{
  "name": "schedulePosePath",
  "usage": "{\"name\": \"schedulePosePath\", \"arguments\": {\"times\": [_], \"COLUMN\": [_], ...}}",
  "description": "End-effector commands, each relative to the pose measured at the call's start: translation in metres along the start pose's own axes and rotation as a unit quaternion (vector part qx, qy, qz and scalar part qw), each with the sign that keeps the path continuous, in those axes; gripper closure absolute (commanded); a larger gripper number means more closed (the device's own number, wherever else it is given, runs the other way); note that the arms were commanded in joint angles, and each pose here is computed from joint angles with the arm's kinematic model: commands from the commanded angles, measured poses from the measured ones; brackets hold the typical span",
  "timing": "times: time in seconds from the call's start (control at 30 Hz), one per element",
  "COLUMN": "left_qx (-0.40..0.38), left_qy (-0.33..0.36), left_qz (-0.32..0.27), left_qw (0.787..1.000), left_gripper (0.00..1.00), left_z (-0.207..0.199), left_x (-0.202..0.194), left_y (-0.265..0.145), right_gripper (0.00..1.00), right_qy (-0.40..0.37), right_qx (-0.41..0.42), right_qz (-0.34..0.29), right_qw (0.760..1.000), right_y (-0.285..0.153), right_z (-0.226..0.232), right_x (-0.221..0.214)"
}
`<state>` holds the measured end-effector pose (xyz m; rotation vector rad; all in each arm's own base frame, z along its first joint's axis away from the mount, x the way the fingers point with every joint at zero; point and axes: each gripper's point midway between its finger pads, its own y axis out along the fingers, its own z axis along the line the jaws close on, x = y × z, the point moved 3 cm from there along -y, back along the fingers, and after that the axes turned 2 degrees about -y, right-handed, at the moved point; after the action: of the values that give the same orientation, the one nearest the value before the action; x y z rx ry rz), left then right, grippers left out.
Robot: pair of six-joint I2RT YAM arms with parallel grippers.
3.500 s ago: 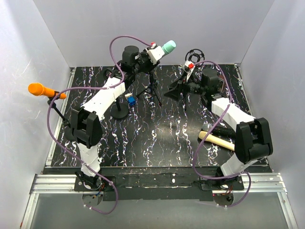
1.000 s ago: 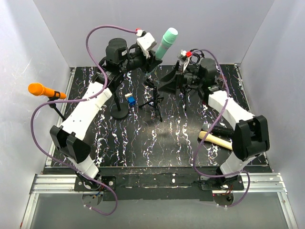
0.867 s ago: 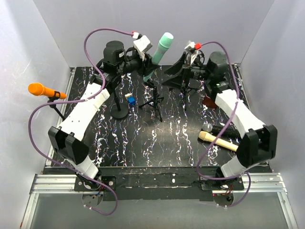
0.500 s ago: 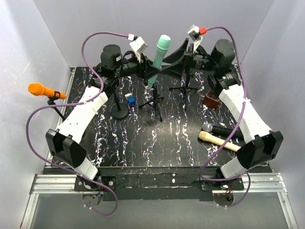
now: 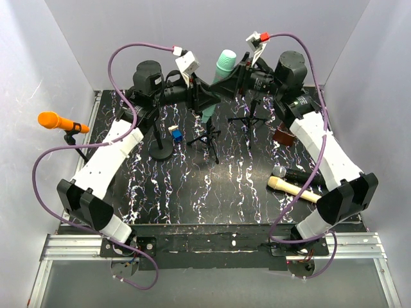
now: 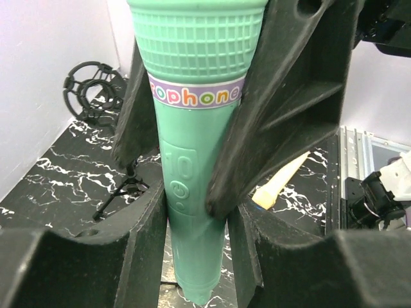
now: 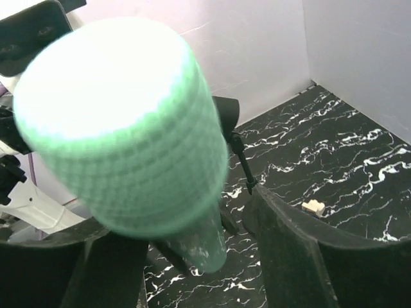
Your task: Remove the microphone from the stand
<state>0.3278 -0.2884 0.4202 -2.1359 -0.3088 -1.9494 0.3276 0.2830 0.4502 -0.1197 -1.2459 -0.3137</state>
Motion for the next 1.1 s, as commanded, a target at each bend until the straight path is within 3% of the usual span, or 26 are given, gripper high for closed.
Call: {"name": "schedulePosePath", "arguments": {"times": [0.0, 0.07, 0.17, 0.23, 0.27, 0.33, 0.5, 0.63, 0.77, 0.83, 0.93, 1.07], "left_qx": [-0.053, -0.060, -0.042, -0.025, -0.021, -0.022, -0.025, 0.054, 0.070, 0.085, 0.119, 0.079], "left_qy": [0.036, 0.036, 0.024, 0.016, 0.011, 0.007, 0.015, 0.018, 0.091, 0.089, 0.084, 0.147], "left_qz": [-0.023, -0.023, -0.035, -0.041, -0.041, -0.040, 0.019, 0.044, 0.084, 0.089, 0.070, 0.060], "left_qw": [0.998, 0.997, 0.998, 0.999, 0.999, 0.999, 0.999, 0.997, 0.990, 0.988, 0.987, 0.984], "left_gripper": [1.00, 1.00, 1.00, 0.66, 0.48, 0.30, 0.18, 0.12, 0.11, 0.12, 0.11, 0.11], "left_z": [-0.043, -0.046, -0.043, -0.041, -0.040, -0.044, -0.047, -0.021, 0.003, 0.008, 0.012, 0.003], "left_x": [0.026, 0.025, 0.026, 0.025, 0.020, 0.015, -0.024, -0.036, -0.049, -0.054, -0.048, -0.039], "left_y": [-0.009, -0.008, -0.008, -0.010, -0.011, -0.014, -0.025, -0.036, -0.041, -0.041, -0.046, -0.047], "right_gripper": [0.36, 0.43, 0.65, 0.94, 0.99, 0.99, 0.99, 0.98, 0.99, 0.99, 0.99, 0.99], "right_qy": [-0.040, -0.053, -0.076, -0.089, -0.099, -0.121, -0.148, -0.214, -0.262, -0.249, -0.239, -0.224], "right_qx": [0.017, 0.027, 0.021, -0.017, -0.050, -0.098, -0.160, -0.129, -0.168, -0.170, -0.198, -0.254], "right_qz": [-0.024, -0.019, -0.003, 0.011, 0.014, 0.021, 0.056, 0.215, 0.358, 0.403, 0.504, 0.564], "right_qw": [0.999, 0.998, 0.997, 0.996, 0.994, 0.988, 0.974, 0.944, 0.880, 0.864, 0.806, 0.753], "right_y": [0.004, 0.008, 0.007, 0.000, -0.006, -0.018, -0.059, -0.097, -0.160, -0.188, -0.234, -0.277], "right_z": [0.026, 0.032, 0.034, 0.026, 0.020, 0.012, -0.013, -0.014, -0.035, -0.040, -0.067, -0.112], "right_x": [0.017, 0.015, 0.007, 0.001, 0.001, 0.001, -0.017, -0.078, -0.151, -0.176, -0.218, -0.239]}}
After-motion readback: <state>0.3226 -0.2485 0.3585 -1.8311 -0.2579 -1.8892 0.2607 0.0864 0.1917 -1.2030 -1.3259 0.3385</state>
